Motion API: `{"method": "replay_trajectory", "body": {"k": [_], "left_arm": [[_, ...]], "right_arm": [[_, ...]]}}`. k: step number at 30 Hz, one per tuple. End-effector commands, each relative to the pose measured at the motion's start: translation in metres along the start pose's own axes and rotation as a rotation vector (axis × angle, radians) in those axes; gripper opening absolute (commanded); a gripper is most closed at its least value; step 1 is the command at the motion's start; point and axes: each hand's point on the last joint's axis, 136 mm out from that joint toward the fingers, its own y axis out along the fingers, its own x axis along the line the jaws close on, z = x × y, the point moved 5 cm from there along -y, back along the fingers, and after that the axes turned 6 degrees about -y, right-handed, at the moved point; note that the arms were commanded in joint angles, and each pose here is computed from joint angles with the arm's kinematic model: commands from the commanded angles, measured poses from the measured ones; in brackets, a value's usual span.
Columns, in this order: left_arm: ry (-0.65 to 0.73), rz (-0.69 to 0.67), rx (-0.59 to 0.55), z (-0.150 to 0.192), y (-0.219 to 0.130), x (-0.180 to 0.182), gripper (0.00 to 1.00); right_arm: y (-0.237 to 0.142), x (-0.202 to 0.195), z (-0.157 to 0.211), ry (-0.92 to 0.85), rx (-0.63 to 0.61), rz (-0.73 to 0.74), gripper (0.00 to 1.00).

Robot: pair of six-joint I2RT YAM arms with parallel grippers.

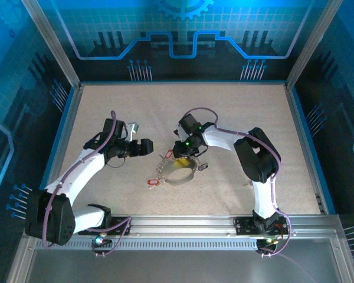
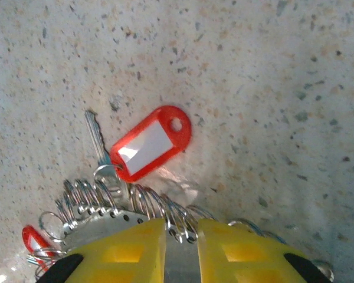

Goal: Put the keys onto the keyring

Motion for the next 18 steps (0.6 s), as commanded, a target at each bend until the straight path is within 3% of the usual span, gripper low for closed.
{"method": "replay_trajectory", "body": {"k": [1,14,18], "left_arm": [[0.016,-0.04,-0.039,0.001,-0.006,0.003,0.85],[0.049,0.0,-0.093,0.0,-0.012,-0.002,0.75],[0.057,0.012,-0.1,0.0,-0.013,-0.004,0.72]], "right_arm": [[-0.022,0.003,-0.005,-0.055,0.003,0.025,0.19],[-0.01,0.007,-0.006,-0.036,0.053,-0.043,0.18],[-0.004,0.008,-0.006,-0.035,0.072,-0.067,0.11]]}}
